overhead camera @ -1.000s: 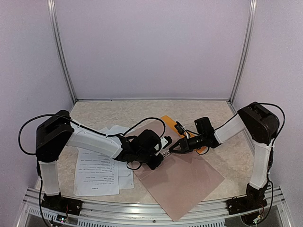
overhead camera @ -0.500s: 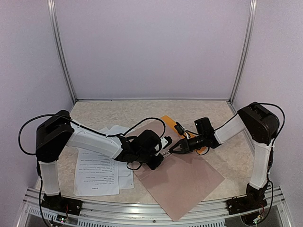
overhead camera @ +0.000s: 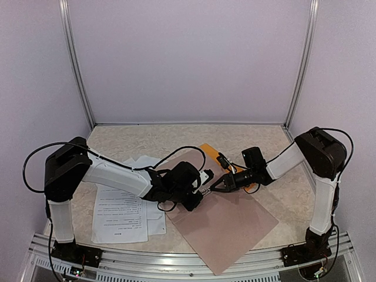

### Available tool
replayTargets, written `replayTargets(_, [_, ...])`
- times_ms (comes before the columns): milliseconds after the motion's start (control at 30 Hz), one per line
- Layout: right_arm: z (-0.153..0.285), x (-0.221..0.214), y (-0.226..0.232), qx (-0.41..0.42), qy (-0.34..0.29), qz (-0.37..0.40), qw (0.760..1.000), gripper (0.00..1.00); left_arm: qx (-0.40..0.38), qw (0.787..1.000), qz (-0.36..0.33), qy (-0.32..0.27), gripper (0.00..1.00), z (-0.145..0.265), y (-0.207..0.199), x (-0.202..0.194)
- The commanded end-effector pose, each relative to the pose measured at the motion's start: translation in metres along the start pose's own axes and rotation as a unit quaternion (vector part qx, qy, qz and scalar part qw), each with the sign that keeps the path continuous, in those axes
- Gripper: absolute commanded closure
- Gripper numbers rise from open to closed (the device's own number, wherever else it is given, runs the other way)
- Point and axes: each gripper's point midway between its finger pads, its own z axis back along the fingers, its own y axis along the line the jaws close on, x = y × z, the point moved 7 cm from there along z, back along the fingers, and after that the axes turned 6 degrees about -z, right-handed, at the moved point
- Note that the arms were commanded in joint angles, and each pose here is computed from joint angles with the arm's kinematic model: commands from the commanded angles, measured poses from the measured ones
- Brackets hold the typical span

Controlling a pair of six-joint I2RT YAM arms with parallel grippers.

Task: Put the files into the folder
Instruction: Open the spring clip on the folder at the center of the board.

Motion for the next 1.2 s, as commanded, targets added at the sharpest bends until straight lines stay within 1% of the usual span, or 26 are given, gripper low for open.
replayTargets(0, [0.0, -0.015, -0.018, -0.045, 0.014, -0.046, 0.998, 0.89, -0.003, 0.991, -0.006, 0.13, 0.94, -0.015, -0.003, -0.063])
replayTargets(367, [0.003, -0.012, -0.023, -0.058, 0.003, -0.049, 0.997, 0.85, -0.008, 0.991, -0.009, 0.131, 0.94, -0.014, -0.006, -0.063])
replayTargets(500, [0.003, -0.013, -0.025, -0.062, 0.002, -0.051, 0.997, 0.85, -0.008, 0.991, -0.008, 0.13, 0.94, -0.014, -0.006, -0.063])
replayTargets(633, [0.004, -0.012, -0.026, -0.065, -0.001, -0.053, 0.996, 0.87, -0.008, 0.991, -0.009, 0.131, 0.94, -0.014, -0.006, -0.063])
replayTargets(933, [0.003, -0.014, -0.036, -0.082, -0.004, -0.067, 0.994, 0.96, -0.014, 0.991, -0.015, 0.131, 0.95, -0.015, -0.01, -0.065])
replayTargets(1067, [0.002, -0.016, -0.042, -0.103, -0.003, -0.069, 0.992, 1.0, -0.023, 0.991, -0.022, 0.13, 0.95, -0.015, -0.013, -0.069])
replayTargets(1167, [0.003, -0.02, -0.05, -0.13, 0.003, -0.067, 0.989, 1.0, -0.029, 0.991, -0.029, 0.127, 0.95, -0.014, -0.015, -0.071])
